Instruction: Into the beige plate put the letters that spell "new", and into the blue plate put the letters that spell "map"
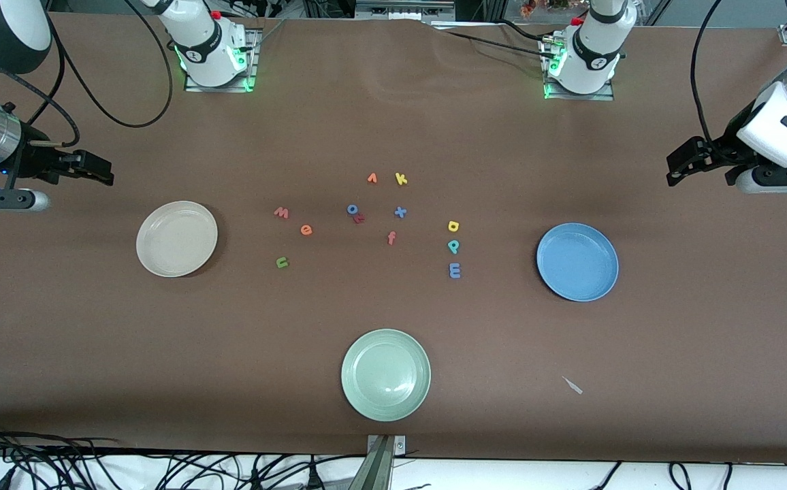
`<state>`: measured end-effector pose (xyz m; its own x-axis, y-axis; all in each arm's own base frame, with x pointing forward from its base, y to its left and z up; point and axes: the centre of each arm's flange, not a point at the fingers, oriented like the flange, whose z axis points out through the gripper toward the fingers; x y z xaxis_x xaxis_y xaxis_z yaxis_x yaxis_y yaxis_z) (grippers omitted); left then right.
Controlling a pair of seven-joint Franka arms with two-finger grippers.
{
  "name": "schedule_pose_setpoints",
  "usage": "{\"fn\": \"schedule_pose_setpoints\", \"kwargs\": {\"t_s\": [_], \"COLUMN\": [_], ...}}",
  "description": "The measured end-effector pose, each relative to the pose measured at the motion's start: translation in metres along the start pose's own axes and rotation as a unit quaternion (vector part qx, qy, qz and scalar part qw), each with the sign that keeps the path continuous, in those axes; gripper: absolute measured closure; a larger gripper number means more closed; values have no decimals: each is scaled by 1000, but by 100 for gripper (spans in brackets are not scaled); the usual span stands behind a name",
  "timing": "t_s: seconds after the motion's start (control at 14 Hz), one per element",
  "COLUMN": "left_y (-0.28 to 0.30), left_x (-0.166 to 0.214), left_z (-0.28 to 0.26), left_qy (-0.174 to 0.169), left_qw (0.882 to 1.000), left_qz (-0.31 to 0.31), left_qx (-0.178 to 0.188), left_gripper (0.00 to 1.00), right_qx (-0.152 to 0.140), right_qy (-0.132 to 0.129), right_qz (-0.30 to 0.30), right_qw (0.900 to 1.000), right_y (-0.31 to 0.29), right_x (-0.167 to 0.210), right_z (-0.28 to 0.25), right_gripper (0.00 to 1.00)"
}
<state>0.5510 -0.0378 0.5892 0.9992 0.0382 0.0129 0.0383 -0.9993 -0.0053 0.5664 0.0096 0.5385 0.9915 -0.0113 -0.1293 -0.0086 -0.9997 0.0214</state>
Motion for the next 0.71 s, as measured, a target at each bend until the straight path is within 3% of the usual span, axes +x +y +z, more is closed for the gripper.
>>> {"fn": "schedule_pose_setpoints", "kwargs": {"t_s": [0.71], "left_y": [0], "left_x": [0], "left_z": [0], "left_qy": [-1], "left_qw": [1000], "left_qz": [0], "left_qx": [0], "left_gripper": [0], "right_qx": [3], "right_qy": [2], "right_qz": [-6], "right_qw": [1000], "right_y": [-6], "right_x": [5], "right_z": [6], "right_gripper": [0]}}
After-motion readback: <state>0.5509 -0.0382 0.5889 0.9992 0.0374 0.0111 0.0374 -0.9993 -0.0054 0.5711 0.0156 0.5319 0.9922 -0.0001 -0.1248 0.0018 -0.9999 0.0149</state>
